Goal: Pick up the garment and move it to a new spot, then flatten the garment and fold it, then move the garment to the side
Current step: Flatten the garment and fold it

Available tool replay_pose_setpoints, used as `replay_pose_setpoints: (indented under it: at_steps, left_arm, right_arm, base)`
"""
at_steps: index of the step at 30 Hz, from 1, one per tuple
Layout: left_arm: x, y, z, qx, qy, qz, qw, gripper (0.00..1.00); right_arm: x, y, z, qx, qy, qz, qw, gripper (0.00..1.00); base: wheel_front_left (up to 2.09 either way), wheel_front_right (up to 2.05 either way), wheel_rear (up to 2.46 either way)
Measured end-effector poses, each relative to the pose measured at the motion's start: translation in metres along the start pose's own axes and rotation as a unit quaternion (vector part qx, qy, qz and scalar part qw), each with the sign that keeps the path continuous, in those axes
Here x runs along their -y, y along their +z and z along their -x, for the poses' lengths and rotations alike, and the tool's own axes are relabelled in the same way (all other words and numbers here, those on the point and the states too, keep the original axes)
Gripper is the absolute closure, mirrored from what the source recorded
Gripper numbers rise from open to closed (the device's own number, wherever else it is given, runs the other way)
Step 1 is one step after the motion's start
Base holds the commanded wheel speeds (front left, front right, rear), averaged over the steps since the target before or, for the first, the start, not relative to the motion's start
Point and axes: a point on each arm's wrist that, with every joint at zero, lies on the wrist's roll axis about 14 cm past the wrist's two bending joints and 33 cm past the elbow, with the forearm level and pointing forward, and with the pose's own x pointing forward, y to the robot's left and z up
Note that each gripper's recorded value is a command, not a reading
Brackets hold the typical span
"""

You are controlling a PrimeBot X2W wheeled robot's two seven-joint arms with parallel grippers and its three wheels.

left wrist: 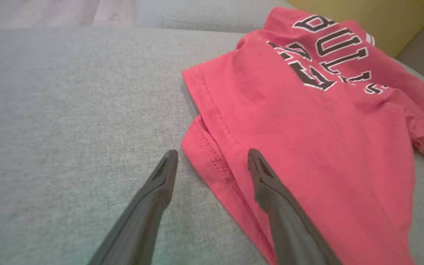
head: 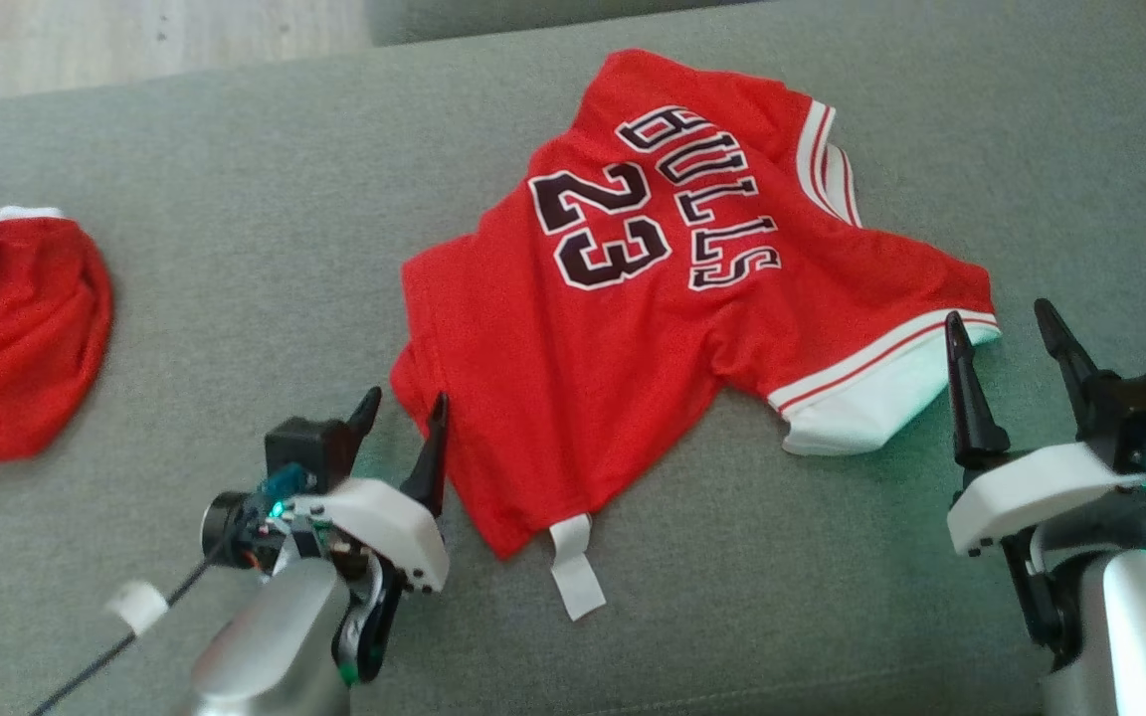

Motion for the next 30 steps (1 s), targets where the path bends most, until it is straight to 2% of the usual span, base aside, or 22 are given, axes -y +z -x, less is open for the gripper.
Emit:
replay_pose_setpoints:
  at_steps: [5, 13, 14, 15, 17, 18, 22, 30]
  left_arm:
    - [-0.001, -0.015, -0.017, -0.047, 0.003, 0.009, 0.999, 0.0]
    - [0.019, -0.012, -0.033, -0.051, -0.034, 0.012, 0.998, 0.0]
    - [0.024, -0.012, -0.034, -0.052, -0.04, 0.012, 0.998, 0.23]
    - [0.029, -0.013, -0.034, -0.052, -0.047, 0.011, 0.997, 0.55]
    - [0.032, -0.013, -0.035, -0.051, -0.051, 0.009, 0.997, 0.96]
    - [0.03, -0.012, -0.035, -0.05, -0.049, 0.007, 0.998, 1.0]
    - [0.016, -0.008, -0.037, -0.041, -0.037, -0.007, 0.998, 1.0]
    - [-0.062, 0.054, -0.056, 0.011, 0.035, -0.067, 0.997, 1.0]
  right_arm:
    - [0.007, -0.002, -0.004, -0.004, -0.01, 0.001, 1.0, 0.0]
    - [0.013, -0.006, -0.006, -0.007, -0.018, 0.002, 1.0, 0.0]
    - [0.013, -0.005, -0.006, -0.006, -0.018, 0.002, 1.0, 0.0]
    - [0.013, -0.005, -0.006, -0.006, -0.018, 0.002, 1.0, 0.0]
    - [0.013, -0.006, -0.005, -0.007, -0.018, 0.002, 1.0, 0.0]
    - [0.013, -0.006, -0.005, -0.007, -0.019, 0.002, 1.0, 0.0]
    - [0.017, -0.007, -0.005, -0.008, -0.025, -0.002, 1.0, 0.0]
    - [0.026, -0.018, -0.005, -0.021, -0.038, -0.005, 0.999, 0.0]
  base:
    - [0.0, 0.0, 0.0]
    - [0.0, 0.0, 0.0]
    - [0.0, 0.0, 0.0]
    - [0.0, 0.0, 0.0]
    - [0.0, 0.0, 0.0]
    - [0.0, 0.0, 0.0]
    - [0.0, 0.0, 0.0]
    - [0.0, 0.0, 0.0]
